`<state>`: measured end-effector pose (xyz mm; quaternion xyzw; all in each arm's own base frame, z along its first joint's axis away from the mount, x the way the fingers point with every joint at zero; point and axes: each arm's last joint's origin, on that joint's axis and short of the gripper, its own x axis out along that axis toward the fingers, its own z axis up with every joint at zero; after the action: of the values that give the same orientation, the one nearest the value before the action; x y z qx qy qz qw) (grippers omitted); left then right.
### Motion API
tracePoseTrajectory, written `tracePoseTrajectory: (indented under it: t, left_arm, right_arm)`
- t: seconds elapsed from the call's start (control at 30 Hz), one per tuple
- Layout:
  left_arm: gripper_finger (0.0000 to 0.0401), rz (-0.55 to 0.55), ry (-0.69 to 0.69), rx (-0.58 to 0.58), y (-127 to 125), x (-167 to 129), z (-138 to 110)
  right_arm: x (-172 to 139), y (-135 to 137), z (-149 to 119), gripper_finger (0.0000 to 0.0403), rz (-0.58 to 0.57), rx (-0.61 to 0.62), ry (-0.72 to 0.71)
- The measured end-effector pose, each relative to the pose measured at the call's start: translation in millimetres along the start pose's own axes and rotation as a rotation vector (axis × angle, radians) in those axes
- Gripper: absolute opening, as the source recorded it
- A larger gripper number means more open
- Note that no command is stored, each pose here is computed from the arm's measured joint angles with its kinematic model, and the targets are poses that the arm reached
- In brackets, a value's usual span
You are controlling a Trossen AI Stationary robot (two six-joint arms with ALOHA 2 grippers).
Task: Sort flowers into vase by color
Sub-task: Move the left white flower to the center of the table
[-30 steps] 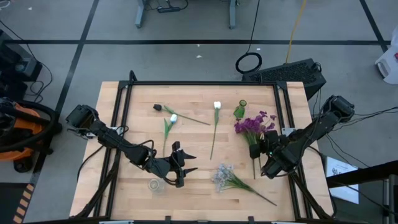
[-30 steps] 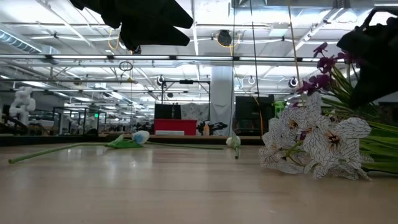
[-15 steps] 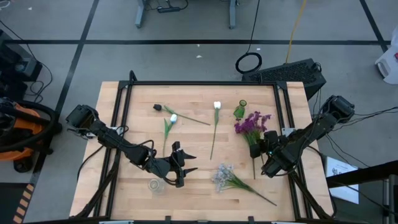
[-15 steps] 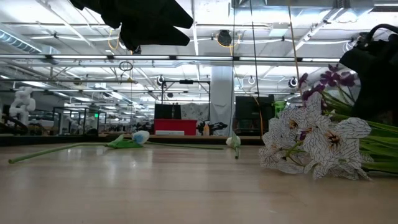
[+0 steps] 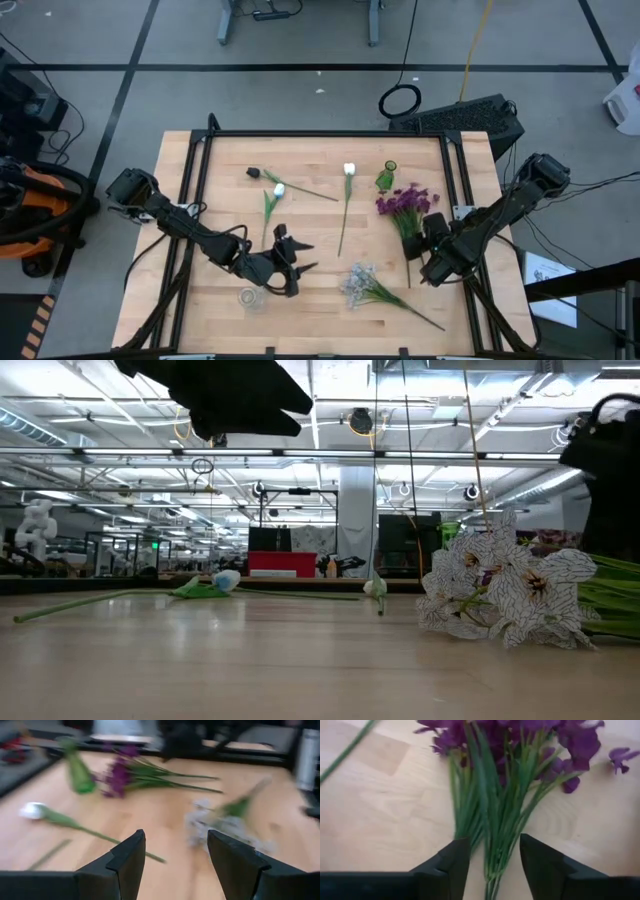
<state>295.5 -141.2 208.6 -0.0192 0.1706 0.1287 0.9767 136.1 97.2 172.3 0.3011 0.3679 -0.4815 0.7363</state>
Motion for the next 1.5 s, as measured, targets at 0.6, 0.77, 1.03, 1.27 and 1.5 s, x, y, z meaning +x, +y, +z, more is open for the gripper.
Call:
tracePoseTrajectory:
  t: [0.6,0.77,1.03,1.27,1.5]
  left_arm:
    - [0.0218,0.377,0.249,-0.261,62,20,-24]
    - [0.0218,0.505,0.463,-0.401,94,21,-38]
    - [0.0218,0.677,0.663,-0.52,113,7,-51]
    - [0.0218,0.714,0.733,-0.554,114,1,-55]
    - [0.0218,0.692,0.722,-0.567,111,4,-56]
  right_arm:
    - [-55,58,25,0.0187,0.356,-0.282,-0.441]
    - [-59,68,25,0.0187,0.395,-0.332,-0.51]
    - [-56,75,19,0.0187,0.394,-0.382,-0.519]
    - [-50,80,13,0.0187,0.383,-0.391,-0.517]
    - [-48,82,11,0.0187,0.383,-0.389,-0.513]
